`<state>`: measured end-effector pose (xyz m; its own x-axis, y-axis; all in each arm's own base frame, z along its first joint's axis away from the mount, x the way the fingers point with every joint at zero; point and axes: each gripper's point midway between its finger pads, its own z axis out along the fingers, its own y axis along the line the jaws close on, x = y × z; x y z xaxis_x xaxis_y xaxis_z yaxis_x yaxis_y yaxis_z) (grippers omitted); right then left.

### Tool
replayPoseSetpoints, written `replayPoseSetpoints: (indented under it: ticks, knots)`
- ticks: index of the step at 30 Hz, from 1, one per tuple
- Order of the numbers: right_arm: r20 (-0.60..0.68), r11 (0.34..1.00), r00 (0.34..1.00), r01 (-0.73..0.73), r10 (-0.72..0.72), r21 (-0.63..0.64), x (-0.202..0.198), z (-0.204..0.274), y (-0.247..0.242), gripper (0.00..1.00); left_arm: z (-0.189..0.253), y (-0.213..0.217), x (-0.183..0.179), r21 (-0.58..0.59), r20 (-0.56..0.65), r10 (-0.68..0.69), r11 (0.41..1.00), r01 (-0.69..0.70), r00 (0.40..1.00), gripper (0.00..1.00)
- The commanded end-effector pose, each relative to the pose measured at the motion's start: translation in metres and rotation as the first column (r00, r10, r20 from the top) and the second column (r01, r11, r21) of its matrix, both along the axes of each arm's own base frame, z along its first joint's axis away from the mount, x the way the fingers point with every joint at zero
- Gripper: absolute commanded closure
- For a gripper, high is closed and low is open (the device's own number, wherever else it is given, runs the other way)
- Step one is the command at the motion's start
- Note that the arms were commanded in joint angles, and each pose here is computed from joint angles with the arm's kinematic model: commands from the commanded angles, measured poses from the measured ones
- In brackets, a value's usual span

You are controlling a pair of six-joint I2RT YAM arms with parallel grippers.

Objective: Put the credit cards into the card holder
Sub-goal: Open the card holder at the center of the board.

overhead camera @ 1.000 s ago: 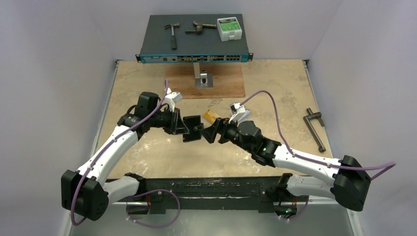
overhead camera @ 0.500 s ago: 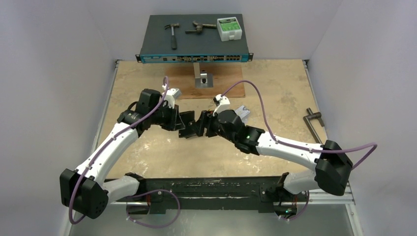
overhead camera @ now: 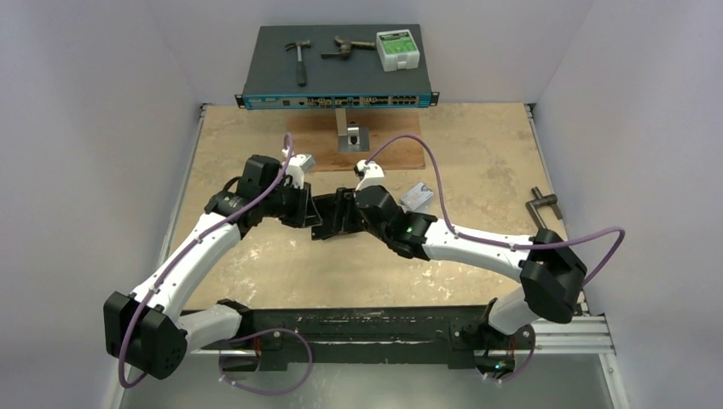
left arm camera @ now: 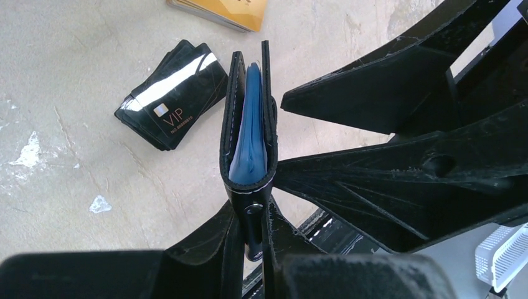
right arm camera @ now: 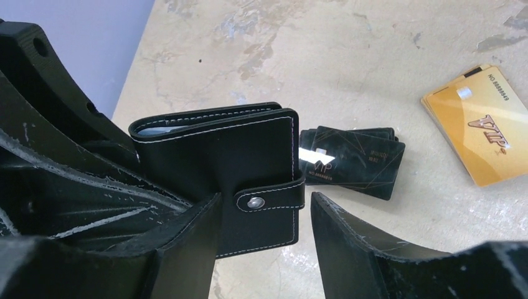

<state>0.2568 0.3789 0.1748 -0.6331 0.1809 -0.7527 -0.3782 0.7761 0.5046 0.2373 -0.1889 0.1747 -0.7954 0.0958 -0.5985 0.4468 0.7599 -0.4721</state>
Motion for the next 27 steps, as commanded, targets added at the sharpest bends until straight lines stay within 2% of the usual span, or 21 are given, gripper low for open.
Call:
replayPoseSetpoints:
  ticks: [1, 9, 14, 20, 27]
  knots:
    - [0.058, 0.999, 0.997, 0.045, -0.046, 0.019, 0.012, 0.026, 0.007, 0.48, 0.014, -0.008, -0.002, -0.061, 0.017, -0.002, 0.998, 0.003, 1.0, 1.0]
    - [0.079, 0.995, 0.995, 0.066, -0.059, -0.08, 0.011, 0.009, 0.015, 0.62, 0.02, -0.014, -0.005, -0.101, -0.003, -0.005, 0.995, 0.005, 1.0, 1.0]
    - [0.115, 0.97, 0.99, 0.105, -0.081, -0.221, 0.007, -0.006, 0.011, 0.67, 0.03, -0.016, -0.005, -0.119, -0.009, 0.003, 0.993, -0.004, 1.0, 1.0]
    - [0.143, 0.943, 0.985, 0.139, -0.099, -0.303, 0.003, -0.017, 0.007, 0.76, 0.035, -0.016, -0.005, -0.126, -0.012, 0.011, 0.992, -0.013, 1.0, 1.0]
    - [0.144, 0.907, 0.982, 0.169, -0.121, -0.386, 0.0, -0.033, -0.001, 0.92, 0.04, -0.015, -0.004, -0.128, -0.002, 0.019, 0.992, -0.019, 1.0, 1.0]
